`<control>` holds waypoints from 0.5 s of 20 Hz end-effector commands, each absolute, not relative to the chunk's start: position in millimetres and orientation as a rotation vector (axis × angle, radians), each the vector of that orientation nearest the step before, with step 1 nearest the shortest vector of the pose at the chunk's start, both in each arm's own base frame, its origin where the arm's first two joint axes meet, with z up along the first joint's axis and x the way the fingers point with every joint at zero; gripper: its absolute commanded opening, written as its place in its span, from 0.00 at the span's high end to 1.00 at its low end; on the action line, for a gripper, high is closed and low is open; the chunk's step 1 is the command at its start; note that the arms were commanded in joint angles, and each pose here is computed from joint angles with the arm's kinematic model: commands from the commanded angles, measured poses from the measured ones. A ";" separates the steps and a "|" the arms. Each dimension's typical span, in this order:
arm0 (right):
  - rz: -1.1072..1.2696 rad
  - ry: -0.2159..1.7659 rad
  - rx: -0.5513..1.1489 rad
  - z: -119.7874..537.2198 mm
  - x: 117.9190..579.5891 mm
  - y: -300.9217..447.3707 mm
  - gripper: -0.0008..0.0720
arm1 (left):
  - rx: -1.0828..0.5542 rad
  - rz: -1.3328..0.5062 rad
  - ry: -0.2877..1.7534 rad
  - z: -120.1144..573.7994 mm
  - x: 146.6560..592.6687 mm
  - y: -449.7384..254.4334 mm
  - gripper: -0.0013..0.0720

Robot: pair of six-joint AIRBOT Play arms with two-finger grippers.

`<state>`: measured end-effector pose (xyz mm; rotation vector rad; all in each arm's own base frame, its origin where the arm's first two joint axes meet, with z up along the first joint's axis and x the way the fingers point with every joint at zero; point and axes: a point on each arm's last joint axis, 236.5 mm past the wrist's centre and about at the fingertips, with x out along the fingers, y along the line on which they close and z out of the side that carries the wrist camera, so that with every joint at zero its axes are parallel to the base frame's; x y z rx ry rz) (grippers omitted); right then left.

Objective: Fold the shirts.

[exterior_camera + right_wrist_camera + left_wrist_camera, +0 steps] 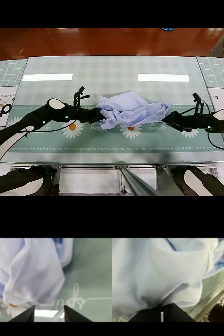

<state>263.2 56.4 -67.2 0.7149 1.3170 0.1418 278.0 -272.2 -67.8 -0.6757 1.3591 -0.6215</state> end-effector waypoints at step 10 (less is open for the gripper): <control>0.360 1.179 0.591 3.9 372.0 85.3 0.96 | -0.717 -0.685 1.147 16.2 345.9 -252.3 0.96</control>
